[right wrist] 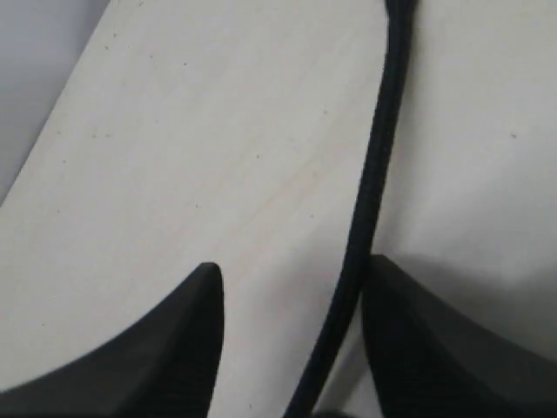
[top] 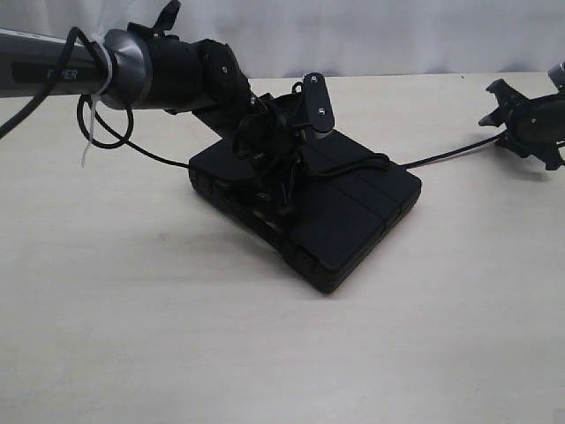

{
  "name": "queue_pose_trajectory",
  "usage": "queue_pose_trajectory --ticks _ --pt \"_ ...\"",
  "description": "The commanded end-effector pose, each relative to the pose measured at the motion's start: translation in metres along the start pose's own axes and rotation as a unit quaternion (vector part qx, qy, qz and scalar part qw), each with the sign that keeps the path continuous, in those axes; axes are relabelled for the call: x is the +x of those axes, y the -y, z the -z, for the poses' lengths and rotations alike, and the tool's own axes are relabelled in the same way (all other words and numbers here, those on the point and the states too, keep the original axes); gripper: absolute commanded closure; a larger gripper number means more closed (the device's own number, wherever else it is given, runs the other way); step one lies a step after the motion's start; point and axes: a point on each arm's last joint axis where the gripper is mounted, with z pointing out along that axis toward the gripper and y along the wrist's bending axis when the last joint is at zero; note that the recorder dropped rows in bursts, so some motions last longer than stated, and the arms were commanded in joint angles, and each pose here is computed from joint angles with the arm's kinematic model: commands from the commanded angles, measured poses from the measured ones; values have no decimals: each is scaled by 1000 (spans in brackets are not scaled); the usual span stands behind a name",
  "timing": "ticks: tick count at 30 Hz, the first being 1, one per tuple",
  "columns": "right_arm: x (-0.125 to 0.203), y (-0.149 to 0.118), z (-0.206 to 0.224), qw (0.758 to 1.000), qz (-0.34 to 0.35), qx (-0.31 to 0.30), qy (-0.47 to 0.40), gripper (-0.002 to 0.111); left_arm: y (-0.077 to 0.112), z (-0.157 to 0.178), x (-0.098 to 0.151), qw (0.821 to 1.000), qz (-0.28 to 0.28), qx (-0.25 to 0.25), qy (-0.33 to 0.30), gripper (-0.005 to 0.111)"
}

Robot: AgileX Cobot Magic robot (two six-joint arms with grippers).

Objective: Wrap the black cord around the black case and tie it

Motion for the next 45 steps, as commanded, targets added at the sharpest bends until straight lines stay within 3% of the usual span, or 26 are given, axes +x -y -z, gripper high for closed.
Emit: queue_pose_trajectory --ticks 1,4,10,16,20,22,23,24,25,27,28,30,32,34,37,39,41,45 --pt "22 25 -28 998 4 9 -60 84 4 -4 0 1000 -7 7 -4 107" --pt "25 29 -32 998 27 12 -64 104 4 -4 0 1000 -7 7 -4 107" --pt "22 16 -22 991 106 -17 -76 104 4 1 -2 1000 -9 11 -2 107" --pt "12 -21 12 972 208 -74 -76 104 -8 31 -21 996 56 -53 41 107" --pt "22 -49 35 954 285 -79 -55 104 -9 39 -25 995 70 -59 49 107" --pt "34 -72 48 924 364 -101 -53 104 -9 39 -25 993 86 -57 50 107" --pt "42 -83 55 902 410 -121 -60 104 -9 39 -25 992 96 -58 51 107" --pt "54 -100 67 865 471 -154 -75 104 -11 39 -25 989 119 -63 55 107" --pt "60 -106 70 848 497 -164 -87 104 -12 39 -25 987 131 -67 58 107" --pt "76 -121 78 801 564 -167 -111 104 -15 36 -21 977 169 -103 79 107" --pt "89 -125 78 762 613 -158 -136 104 -16 32 -17 965 205 -129 98 107" --pt "104 -127 75 721 659 -145 -156 104 -18 26 -3 945 245 -183 112 107" --pt "108 -131 73 707 676 -147 -145 104 -17 23 12 928 270 -229 114 107" --pt "110 -134 72 697 686 -162 -133 104 -15 21 17 925 273 -241 111 107" --pt "110 -139 73 685 694 -187 -115 104 -8 18 10 932 250 -237 111 107" --pt "109 -142 74 646 731 -200 -86 104 1 14 2 940 232 -225 111 107" --pt "107 -146 73 631 746 -207 -58 104 9 11 -5 946 216 -213 109 107" --pt "103 -154 70 637 739 -221 4 104 19 8 -15 953 186 -212 114 107"
